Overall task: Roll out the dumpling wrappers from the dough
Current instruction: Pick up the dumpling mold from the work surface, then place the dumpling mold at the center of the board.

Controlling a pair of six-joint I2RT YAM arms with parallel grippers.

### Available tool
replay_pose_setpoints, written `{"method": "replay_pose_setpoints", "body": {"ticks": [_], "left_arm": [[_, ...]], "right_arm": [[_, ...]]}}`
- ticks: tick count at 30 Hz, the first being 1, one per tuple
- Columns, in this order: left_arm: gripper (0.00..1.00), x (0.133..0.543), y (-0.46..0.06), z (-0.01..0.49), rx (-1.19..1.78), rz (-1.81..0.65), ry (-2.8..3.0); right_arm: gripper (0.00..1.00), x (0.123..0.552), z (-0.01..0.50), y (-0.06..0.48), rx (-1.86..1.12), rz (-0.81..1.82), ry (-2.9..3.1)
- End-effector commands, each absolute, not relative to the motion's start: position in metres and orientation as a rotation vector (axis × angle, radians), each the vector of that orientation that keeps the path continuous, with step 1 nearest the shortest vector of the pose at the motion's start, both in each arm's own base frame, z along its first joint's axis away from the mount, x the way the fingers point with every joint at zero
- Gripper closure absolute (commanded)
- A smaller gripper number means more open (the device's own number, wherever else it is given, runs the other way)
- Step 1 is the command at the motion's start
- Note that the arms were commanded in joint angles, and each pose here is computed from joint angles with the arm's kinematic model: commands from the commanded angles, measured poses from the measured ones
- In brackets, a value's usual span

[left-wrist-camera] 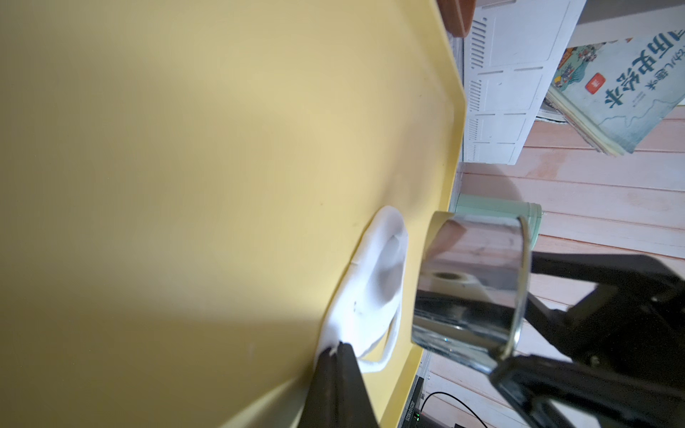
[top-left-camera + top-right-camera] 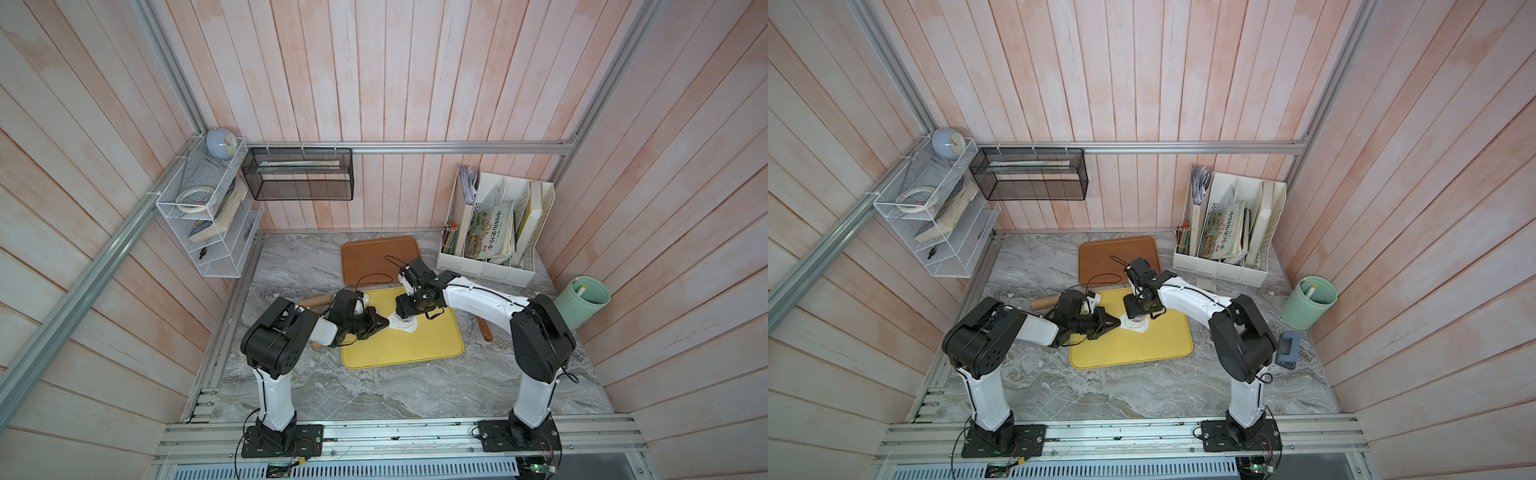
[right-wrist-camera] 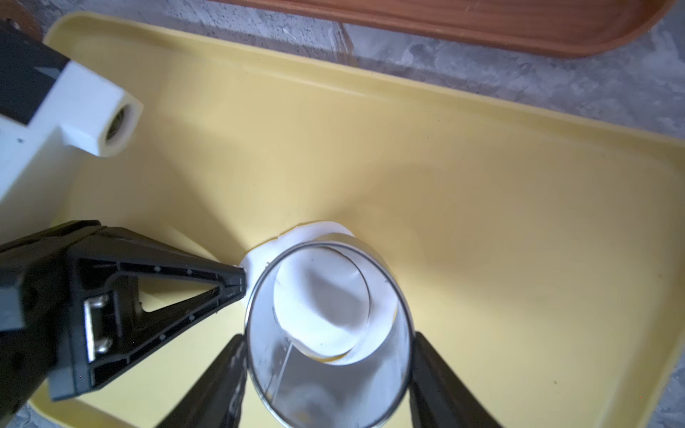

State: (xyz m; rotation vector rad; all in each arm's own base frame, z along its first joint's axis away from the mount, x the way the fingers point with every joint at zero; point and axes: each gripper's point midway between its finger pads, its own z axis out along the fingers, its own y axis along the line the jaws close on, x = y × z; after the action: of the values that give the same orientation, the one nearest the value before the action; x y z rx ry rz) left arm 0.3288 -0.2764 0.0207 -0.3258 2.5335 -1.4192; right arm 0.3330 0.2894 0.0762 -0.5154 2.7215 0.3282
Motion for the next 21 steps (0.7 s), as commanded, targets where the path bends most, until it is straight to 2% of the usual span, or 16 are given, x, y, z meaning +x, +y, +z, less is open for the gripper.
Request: {"method": "replay_pose_setpoints", "body": {"ticks": [1, 8, 12, 16, 21], "left_arm": [[1.00, 0.308, -0.258, -0.026, -0.441, -1.259, 2.699], [0.99, 0.311, -0.261, -0.019, -0.442, -1.282, 2.680], [0.95, 0.321, -0.270, 0.006, -0.408, -1.348, 2.627], [0.86, 0.339, -0.283, 0.052, -0.332, -1.425, 2.537], [0.72, 0.357, -0.292, 0.103, -0.257, -1.455, 2.440]], "right_arm": [[0.53, 0.341, 0.101, 0.287, -0.475, 0.340, 2.675], [0.53, 0.340, 0.125, 0.272, -0.397, 0.368, 2.638], [0.54, 0.328, 0.136, 0.247, -0.313, 0.353, 2.660], [0.54, 0.298, 0.144, 0.215, -0.188, 0.303, 2.710], [0.53, 0.230, 0.133, 0.174, 0.028, 0.299, 2.847]]}}
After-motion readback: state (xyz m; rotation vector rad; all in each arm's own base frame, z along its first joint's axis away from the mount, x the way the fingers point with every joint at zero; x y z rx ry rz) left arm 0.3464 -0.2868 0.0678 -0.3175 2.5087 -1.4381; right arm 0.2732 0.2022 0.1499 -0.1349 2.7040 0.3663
